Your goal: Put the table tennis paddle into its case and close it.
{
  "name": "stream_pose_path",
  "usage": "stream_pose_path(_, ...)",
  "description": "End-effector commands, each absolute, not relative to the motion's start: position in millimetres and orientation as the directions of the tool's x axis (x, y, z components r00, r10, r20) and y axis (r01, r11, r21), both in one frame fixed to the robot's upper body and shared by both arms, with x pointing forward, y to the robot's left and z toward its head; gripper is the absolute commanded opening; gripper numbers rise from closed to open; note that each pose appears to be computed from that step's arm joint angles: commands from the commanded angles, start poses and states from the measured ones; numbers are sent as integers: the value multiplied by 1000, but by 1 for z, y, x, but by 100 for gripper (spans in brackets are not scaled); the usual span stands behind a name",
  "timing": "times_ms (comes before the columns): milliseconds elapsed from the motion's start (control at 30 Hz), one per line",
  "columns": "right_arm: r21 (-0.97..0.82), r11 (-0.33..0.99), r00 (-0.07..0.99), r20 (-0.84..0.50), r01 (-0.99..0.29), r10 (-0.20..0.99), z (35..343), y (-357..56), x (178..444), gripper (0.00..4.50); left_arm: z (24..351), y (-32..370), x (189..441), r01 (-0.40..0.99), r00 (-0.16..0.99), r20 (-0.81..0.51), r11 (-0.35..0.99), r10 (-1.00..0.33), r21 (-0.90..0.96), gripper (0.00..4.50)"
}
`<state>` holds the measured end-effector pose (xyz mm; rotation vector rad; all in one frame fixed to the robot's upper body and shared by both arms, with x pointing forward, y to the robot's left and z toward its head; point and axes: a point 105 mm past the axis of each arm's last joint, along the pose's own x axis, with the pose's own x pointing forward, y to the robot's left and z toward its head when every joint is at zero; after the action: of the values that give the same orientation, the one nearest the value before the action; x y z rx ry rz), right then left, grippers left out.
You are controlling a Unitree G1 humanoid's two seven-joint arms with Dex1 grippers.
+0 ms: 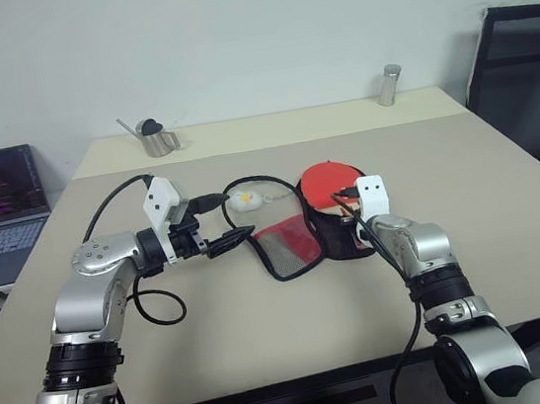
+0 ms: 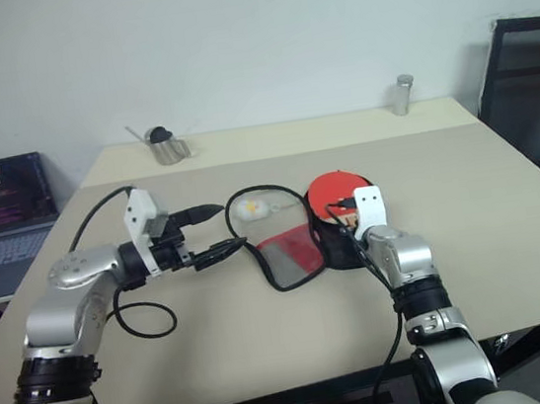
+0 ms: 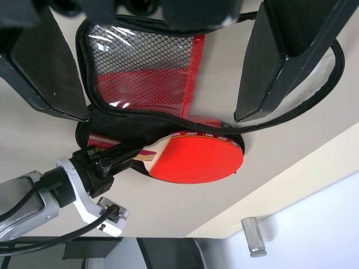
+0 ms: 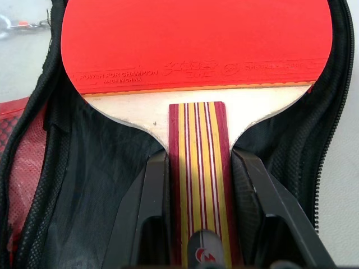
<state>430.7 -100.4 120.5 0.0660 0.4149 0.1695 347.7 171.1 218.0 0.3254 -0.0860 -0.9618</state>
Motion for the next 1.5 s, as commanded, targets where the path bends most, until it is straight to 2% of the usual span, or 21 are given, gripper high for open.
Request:
stream_pose_path(33,144,977,924,-327,-156,196,146,-97,435,208,233,166,344,776,562,-43,508,-826,375,450)
stream_pose_path(267,108,975,930,-296,-194,218,160,-91,433,445,231,164,345,778,558,-43,504,-829,374,450)
stream_pose_path(467,105,960,930,-241,-261,279,178,-87,421,445,228,169,346,768,578,-50,523,-814,369,450)
stream_pose_path(633,112,869,849,-186,-482,494,197,-80,384,445,224,177,347,759,602,-57,549,-796,350,450)
stream_pose_path(733,-11,747,743,-107,-665,660,219,-79,350,445,211,195,359,711,673,-119,595,-730,374,450)
stream_pose_path(800,-75,683,687,-95,-727,721,228,-83,333,445,200,209,369,671,725,-176,626,-666,397,450)
stream_pose_path(967,-170,635,650,-44,-753,759,247,-103,324,445,184,215,385,649,753,-232,639,-615,413,450)
stream_pose_path(1033,-98,565,571,-53,-820,819,251,-105,313,445,177,213,390,654,752,-257,635,-608,412,450)
stream_pose_path(1167,-127,472,484,-79,-872,872,256,-105,295,445,157,213,401,667,744,-337,629,-577,399,450)
stream_pose_path(1500,-131,535,544,-47,-835,838,261,-111,302,445,130,196,422,703,708,-416,626,-571,336,450)
